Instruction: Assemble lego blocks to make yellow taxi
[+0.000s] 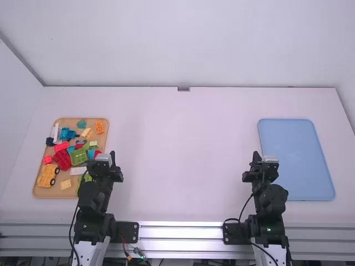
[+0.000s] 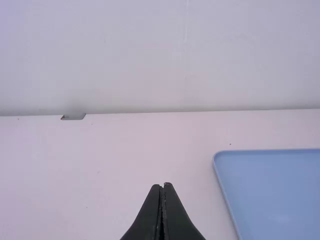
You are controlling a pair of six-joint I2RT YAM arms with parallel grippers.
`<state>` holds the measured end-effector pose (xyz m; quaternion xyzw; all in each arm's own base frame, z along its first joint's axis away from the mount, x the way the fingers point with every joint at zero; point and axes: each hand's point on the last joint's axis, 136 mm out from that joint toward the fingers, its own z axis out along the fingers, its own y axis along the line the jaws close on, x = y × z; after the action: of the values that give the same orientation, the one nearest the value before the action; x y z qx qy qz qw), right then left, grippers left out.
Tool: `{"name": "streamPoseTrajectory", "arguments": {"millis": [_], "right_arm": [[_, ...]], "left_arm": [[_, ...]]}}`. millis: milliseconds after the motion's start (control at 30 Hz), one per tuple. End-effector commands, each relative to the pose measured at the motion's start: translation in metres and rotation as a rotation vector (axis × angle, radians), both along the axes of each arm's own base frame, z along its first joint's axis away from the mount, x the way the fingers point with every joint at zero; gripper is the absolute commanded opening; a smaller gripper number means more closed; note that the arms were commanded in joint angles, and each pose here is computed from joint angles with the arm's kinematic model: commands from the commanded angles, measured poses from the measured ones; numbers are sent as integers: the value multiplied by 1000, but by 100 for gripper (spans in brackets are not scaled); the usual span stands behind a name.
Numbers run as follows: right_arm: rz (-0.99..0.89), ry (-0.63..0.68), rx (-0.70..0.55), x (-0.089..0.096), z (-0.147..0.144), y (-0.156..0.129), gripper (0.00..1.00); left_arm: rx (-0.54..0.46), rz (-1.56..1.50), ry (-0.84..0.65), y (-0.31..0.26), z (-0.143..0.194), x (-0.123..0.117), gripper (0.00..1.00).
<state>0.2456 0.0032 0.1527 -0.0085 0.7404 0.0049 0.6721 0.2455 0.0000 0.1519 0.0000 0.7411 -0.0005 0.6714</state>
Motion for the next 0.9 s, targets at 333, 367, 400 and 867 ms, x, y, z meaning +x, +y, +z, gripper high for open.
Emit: {"name": "streamPoseTrajectory", "arguments": {"millis": [333, 367, 400, 867], "right_arm": [[8, 5, -6, 1, 6, 1, 4], [10, 6, -9, 1, 8, 2, 6], [12, 8, -9, 1, 9, 2, 6], [48, 29, -4, 11, 40, 8, 25]], "left_arm": [[8, 11, 6, 2, 5, 0, 4], [10, 15, 9, 3, 6, 0, 5], [11, 17, 11, 4, 7, 0, 6], [46, 122, 116, 28, 26, 0, 25]]}}
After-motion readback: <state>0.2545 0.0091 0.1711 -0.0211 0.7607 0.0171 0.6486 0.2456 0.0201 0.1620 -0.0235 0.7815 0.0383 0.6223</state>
